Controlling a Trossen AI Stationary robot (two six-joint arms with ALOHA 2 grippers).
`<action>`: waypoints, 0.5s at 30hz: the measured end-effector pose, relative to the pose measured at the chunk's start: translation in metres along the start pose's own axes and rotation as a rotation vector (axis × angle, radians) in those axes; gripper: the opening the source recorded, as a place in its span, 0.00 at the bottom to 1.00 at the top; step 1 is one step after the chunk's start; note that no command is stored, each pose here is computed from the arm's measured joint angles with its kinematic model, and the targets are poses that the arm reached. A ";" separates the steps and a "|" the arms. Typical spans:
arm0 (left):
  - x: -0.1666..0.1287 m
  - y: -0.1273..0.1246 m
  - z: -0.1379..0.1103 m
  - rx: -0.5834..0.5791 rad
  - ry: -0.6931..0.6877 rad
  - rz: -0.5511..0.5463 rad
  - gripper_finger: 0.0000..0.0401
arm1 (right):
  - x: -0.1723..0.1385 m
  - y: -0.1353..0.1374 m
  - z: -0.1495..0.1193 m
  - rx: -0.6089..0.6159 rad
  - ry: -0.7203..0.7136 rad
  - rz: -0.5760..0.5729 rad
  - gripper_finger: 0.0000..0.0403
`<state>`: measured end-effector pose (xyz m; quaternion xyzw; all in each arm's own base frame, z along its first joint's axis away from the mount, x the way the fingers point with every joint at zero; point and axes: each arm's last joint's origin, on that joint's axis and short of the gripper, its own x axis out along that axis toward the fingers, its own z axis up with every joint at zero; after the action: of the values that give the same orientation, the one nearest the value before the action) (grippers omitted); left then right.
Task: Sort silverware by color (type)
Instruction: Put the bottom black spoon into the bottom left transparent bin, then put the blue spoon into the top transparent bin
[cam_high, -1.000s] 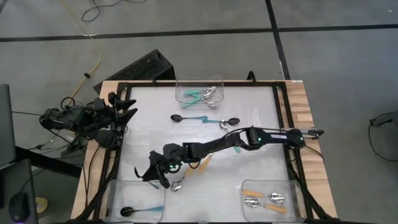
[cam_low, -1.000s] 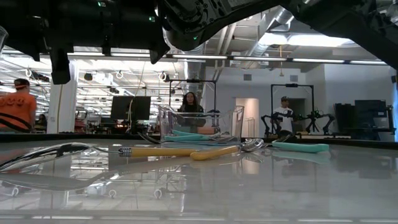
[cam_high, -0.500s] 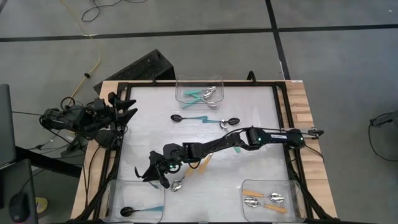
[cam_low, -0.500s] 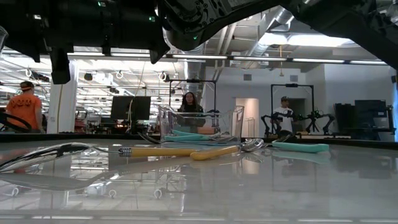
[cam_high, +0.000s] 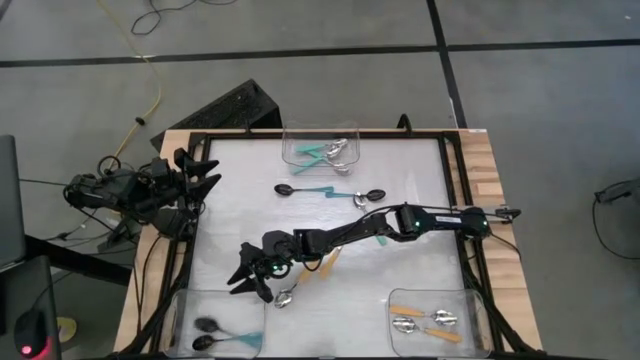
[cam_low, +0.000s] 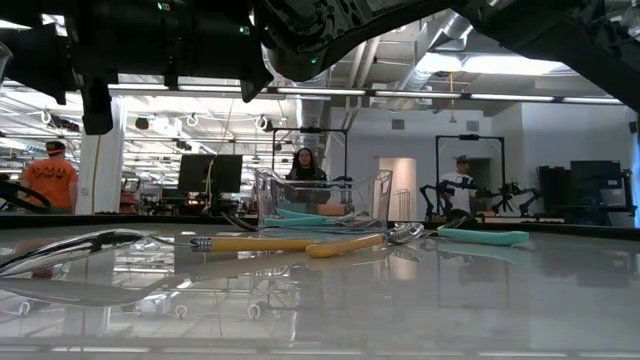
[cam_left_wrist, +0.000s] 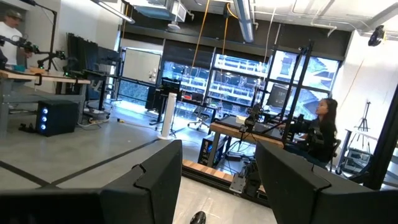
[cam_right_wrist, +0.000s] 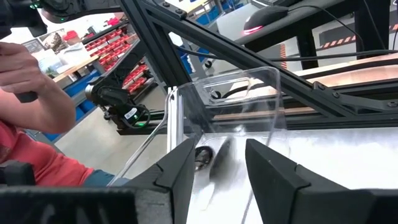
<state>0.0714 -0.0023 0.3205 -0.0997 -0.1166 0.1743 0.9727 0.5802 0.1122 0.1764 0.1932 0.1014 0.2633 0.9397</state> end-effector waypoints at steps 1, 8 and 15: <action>0.000 0.000 0.000 0.000 0.000 0.000 0.47 | 0.000 0.000 0.000 0.000 0.000 0.000 0.41; 0.000 0.000 0.000 0.002 0.002 0.000 0.47 | 0.000 -0.001 0.000 0.005 0.000 -0.002 0.40; 0.000 0.000 -0.002 0.008 0.015 0.001 0.47 | -0.013 -0.010 0.017 0.033 0.064 -0.062 0.41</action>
<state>0.0718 -0.0024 0.3188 -0.0974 -0.1087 0.1745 0.9738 0.5784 0.0923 0.1886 0.1970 0.1419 0.2384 0.9403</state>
